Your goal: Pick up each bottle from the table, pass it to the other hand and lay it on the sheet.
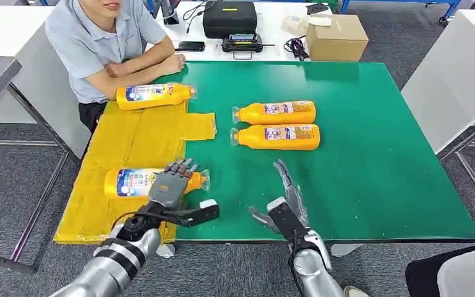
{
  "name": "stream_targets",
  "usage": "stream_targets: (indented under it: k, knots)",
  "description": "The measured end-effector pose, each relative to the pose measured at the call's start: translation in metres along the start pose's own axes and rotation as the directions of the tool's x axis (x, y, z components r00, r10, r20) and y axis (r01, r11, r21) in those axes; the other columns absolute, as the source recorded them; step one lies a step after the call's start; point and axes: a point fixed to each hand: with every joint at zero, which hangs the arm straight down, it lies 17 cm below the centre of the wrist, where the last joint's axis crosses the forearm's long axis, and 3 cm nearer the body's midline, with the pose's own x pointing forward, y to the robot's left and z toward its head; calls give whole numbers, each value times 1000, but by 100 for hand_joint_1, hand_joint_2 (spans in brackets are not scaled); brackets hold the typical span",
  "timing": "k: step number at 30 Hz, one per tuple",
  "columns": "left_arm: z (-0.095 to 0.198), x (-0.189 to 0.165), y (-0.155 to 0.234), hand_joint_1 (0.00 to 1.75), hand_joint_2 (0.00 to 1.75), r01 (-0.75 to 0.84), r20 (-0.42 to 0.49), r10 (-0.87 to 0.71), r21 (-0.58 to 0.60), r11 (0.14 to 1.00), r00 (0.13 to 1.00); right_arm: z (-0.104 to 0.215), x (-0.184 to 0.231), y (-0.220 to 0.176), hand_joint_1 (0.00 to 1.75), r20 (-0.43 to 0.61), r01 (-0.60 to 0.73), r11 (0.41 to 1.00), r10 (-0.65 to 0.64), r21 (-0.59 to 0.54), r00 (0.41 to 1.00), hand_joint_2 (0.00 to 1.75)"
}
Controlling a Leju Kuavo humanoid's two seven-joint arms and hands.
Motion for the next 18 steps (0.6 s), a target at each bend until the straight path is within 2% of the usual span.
stream_targets:
  k: [3,9,11,15,18]
  knots:
    - [4,10,4,0,175,-1,21,0,29,1000,1000,1,1,-2,0,0,-3,1000,3,-8,1000,175]
    - [17,50,38,0,175,-5,104,-13,176,984,994,8,-1,-8,0,-7,-2,999,2,-39,1000,175]
    - [23,63,50,0,175,-56,133,27,218,974,991,10,0,-13,0,-6,43,997,-43,-64,999,175]
    - [39,80,73,0,175,-261,201,208,290,921,957,15,8,-24,0,3,208,972,-209,-107,978,175]
    - [46,85,83,0,175,-311,225,248,319,895,942,17,14,-31,0,20,237,963,-236,-128,972,175]
